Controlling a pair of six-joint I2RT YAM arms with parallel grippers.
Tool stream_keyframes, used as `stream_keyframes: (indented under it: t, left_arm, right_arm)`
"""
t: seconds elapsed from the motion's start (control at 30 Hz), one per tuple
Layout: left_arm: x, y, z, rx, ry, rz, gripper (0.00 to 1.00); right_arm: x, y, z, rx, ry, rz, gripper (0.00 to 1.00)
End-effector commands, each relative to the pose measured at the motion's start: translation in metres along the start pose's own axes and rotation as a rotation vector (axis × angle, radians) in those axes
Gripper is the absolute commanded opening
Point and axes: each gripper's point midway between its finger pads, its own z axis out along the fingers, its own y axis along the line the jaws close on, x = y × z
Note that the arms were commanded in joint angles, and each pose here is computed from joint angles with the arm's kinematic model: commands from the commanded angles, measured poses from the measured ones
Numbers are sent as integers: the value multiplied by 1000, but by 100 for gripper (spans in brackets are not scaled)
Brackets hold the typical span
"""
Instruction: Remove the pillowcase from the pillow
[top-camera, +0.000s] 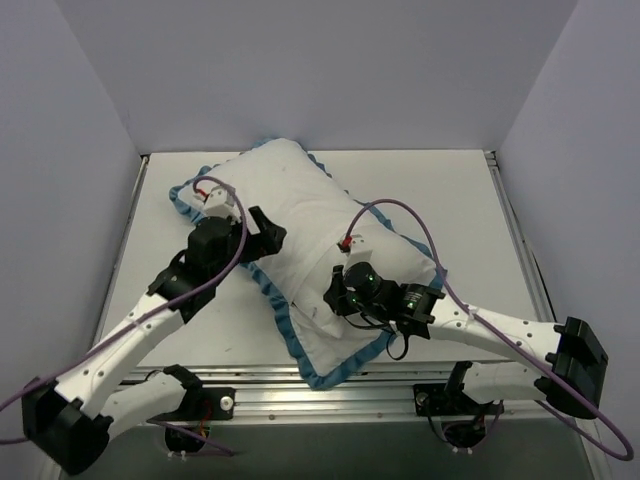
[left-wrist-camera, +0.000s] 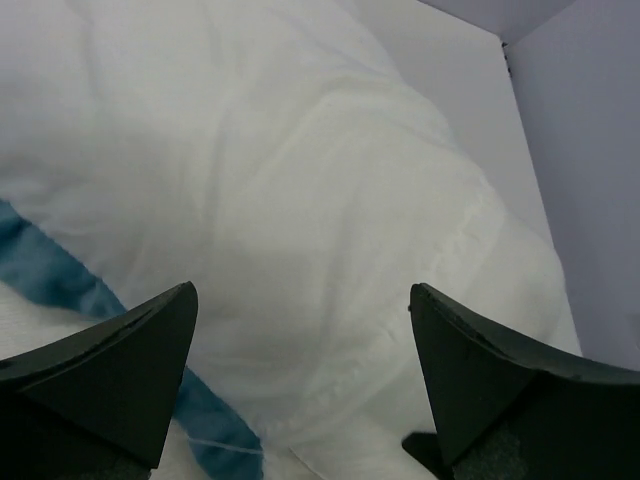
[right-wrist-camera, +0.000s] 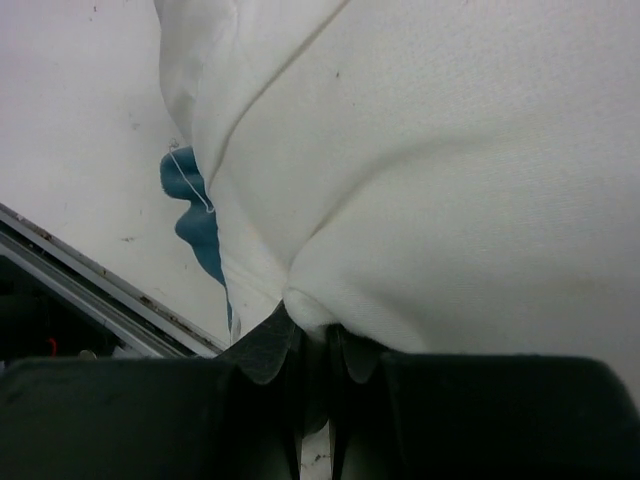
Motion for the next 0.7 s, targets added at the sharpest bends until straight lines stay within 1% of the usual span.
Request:
stream_keyframes:
  t: [0.0,0.03,0.07,0.13,0.17,0.2,0.33,0.47,0.57,0.63,0.67]
  left_arm:
    - [20,18,-31,-15,24,-82,95]
    - [40,25,-39,-6,73,-101,95]
    - [51,30,-43,-9,99,-112,95]
    - [69,37,-48,-6,140,-130,94]
    - [85,46,-52,-8,164,-145,94]
    - [92,50,-53,-8,173,-151,92]
    - [109,56,-52,20,181,-159,87]
    - [129,66,-39,-5,221,-154,84]
    - [140,62,-26,27,247,-158,81]
    - [143,61,-17,33,250,-157,80]
    - [142,55,-15,65,247,-160,79]
  right_arm:
    - [-38,22,11,-25,-105,-2,0]
    - [-37,24,16,-29,-98,-12,0]
    - [-38,24,18,-26,-99,-17,0]
    - [-43,28,20,-29,-103,-22,0]
    - [-42,27,24,-18,-94,-37,0]
    - [-46,29,24,-19,-100,-37,1]
    - [-44,32,29,-15,-74,-70,1]
    - [-43,34,31,-15,-48,-102,2]
    - [-47,36,28,-19,-54,-109,2]
    - [-41,31,26,-2,-28,-120,2]
    - [-40,29,25,1,-27,-119,2]
